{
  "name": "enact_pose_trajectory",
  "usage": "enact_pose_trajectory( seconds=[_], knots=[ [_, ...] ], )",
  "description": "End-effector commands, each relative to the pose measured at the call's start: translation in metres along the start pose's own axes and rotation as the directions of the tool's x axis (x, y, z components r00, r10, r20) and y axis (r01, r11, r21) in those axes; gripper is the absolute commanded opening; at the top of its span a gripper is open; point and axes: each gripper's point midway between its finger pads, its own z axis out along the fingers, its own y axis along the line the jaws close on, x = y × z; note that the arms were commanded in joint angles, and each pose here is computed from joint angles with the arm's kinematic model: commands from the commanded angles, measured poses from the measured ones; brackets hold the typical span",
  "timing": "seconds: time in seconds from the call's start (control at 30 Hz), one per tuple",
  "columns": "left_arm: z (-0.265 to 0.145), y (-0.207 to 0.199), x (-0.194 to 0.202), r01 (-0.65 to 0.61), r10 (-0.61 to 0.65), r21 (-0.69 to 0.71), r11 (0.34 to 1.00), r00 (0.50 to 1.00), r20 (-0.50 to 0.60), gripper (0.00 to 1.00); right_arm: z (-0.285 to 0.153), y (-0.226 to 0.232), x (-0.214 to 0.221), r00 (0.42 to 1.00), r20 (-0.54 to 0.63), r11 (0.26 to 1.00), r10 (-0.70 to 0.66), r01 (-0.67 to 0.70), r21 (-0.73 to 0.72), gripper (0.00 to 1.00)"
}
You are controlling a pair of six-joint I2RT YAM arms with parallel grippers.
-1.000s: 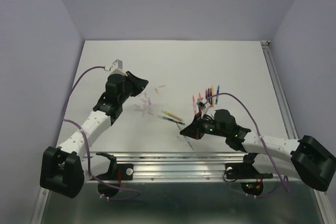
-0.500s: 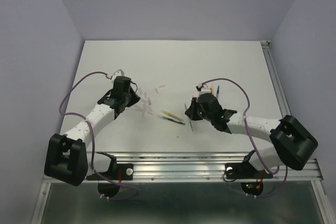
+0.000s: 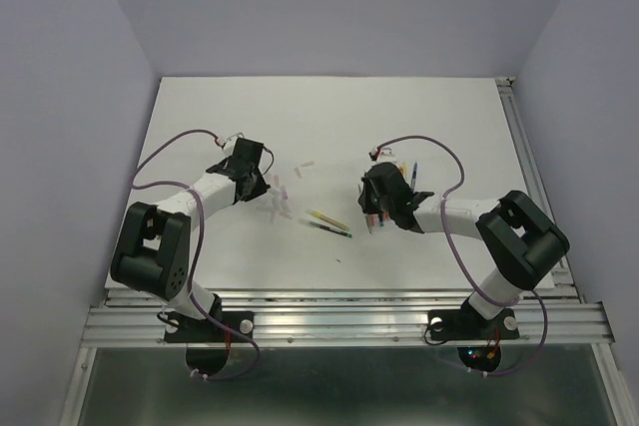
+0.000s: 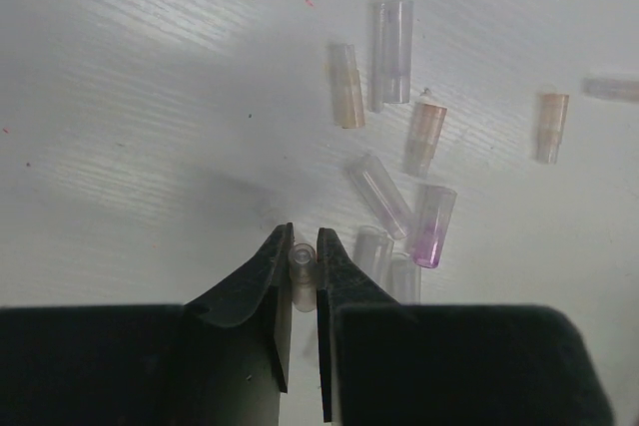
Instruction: Open the pen caps
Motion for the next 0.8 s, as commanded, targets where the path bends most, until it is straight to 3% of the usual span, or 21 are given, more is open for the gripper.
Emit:
enact_pose_trajectory(
  seconds=[0.0,0.43,0.77],
  knots=[
    [0.001,-0.005,-0.021,-0.028,0.029,-0.017,0.999,0.998,0.050,0.03,0.002,0.010,-0.039,0.995,0.104,1.000,-0.001,0.001,-0.009,0.03],
    [0.018,-0.006,-0.015,-0.062,0.063,-0.038,0.997,0.998,0.011,0.11,0.010,0.007,-0.035,0.997,0.082,1.000,-0.006,0.005,0.022,0.16],
    [0.021,-0.009,-0.013,-0.074,0.074,-0.025,0.997,0.997,-0.005,0.29,-0.004,0.017,-0.049,0.995,0.103,1.000,0.005,-0.003,-0.026,0.32]
  ],
)
